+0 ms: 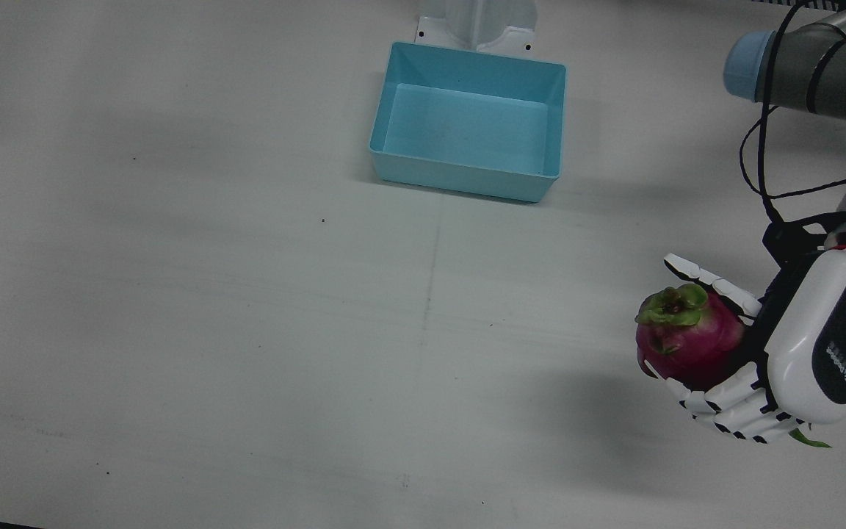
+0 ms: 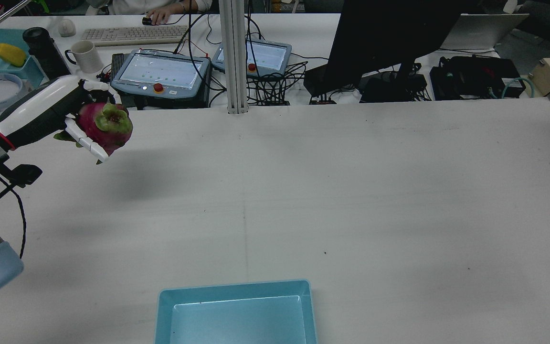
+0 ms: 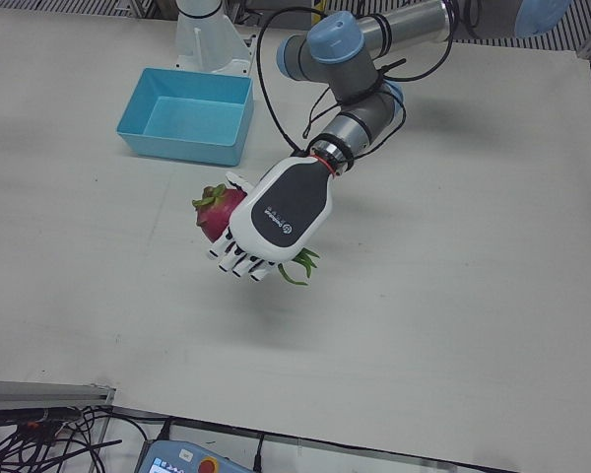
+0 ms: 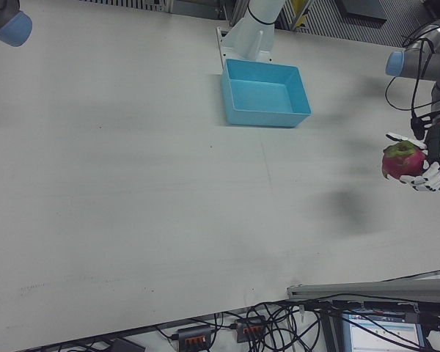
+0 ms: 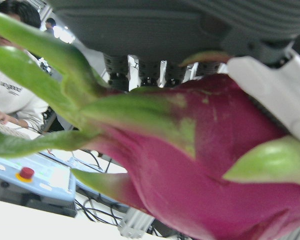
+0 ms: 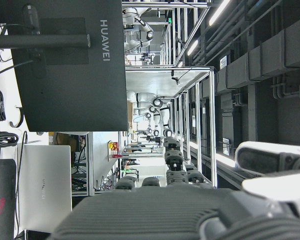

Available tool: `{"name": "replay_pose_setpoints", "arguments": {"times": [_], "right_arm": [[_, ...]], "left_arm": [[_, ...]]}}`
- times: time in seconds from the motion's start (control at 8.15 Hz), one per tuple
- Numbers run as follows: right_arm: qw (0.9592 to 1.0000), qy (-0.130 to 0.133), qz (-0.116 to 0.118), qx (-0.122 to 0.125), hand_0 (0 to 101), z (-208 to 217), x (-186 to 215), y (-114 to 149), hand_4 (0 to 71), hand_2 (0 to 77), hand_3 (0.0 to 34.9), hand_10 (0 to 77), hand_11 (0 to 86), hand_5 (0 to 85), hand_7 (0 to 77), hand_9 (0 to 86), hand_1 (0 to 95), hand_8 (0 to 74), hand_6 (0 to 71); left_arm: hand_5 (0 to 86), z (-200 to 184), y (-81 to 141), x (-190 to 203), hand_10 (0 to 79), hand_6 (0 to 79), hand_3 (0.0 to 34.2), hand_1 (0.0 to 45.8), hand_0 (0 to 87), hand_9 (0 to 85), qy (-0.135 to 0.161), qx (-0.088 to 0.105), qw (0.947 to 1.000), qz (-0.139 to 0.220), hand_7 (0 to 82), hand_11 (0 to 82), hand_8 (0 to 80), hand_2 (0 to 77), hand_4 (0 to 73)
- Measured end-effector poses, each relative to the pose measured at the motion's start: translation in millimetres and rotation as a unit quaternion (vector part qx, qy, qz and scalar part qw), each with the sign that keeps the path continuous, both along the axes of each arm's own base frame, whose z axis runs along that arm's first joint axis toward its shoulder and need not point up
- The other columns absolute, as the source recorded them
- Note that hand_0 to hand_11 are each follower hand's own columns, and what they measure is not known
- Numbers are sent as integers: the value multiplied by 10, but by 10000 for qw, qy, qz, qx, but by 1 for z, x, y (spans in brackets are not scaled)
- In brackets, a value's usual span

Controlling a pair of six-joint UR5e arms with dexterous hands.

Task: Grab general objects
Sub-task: 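Lift the dragon fruit off the table with the left hand, then carry the dragon fruit with the left hand over the blue tray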

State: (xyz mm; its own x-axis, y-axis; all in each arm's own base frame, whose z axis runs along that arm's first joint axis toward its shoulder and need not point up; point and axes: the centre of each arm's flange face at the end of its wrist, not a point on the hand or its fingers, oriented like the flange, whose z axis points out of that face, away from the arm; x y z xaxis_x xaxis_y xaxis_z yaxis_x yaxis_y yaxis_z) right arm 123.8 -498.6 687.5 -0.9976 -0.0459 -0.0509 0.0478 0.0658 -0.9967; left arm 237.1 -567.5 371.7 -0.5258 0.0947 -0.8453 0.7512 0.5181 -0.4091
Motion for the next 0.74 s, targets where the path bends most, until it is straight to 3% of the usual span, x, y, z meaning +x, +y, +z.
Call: {"name": "replay_pose_setpoints", "arguments": {"times": [0.12, 0.25, 0.37, 0.61, 0.74], "right_arm": [[10000, 1, 0, 0, 0, 0, 0, 0, 0, 747, 0, 0, 5, 0, 0, 5, 65, 0, 0], [10000, 3, 0, 0, 0, 0, 0, 0, 0, 747, 0, 0, 5, 0, 0, 5, 65, 0, 0], [10000, 5, 0, 0, 0, 0, 0, 0, 0, 747, 0, 0, 5, 0, 0, 5, 65, 0, 0], [10000, 5, 0, 0, 0, 0, 0, 0, 0, 747, 0, 0, 5, 0, 0, 5, 65, 0, 0], [10000, 6, 0, 0, 0, 0, 0, 0, 0, 747, 0, 0, 5, 0, 0, 5, 65, 0, 0]], "left_arm": [[415, 7, 7, 9, 360, 436, 0, 0, 401, 589, 214, 163, 9991, 323, 562, 704, 431, 65, 295], [415, 14, 16, 21, 360, 458, 0, 0, 417, 589, 457, 289, 9961, 701, 562, 704, 431, 71, 295], [404, 21, 27, 34, 360, 469, 0, 0, 429, 611, 745, 404, 9903, 1100, 562, 704, 458, 71, 327], [398, 34, 55, 63, 360, 485, 0, 0, 465, 687, 1429, 559, 9711, 1828, 556, 704, 535, 71, 355], [398, 28, 67, 76, 360, 485, 0, 0, 465, 687, 1722, 645, 9601, 2106, 556, 704, 535, 71, 355]]}}
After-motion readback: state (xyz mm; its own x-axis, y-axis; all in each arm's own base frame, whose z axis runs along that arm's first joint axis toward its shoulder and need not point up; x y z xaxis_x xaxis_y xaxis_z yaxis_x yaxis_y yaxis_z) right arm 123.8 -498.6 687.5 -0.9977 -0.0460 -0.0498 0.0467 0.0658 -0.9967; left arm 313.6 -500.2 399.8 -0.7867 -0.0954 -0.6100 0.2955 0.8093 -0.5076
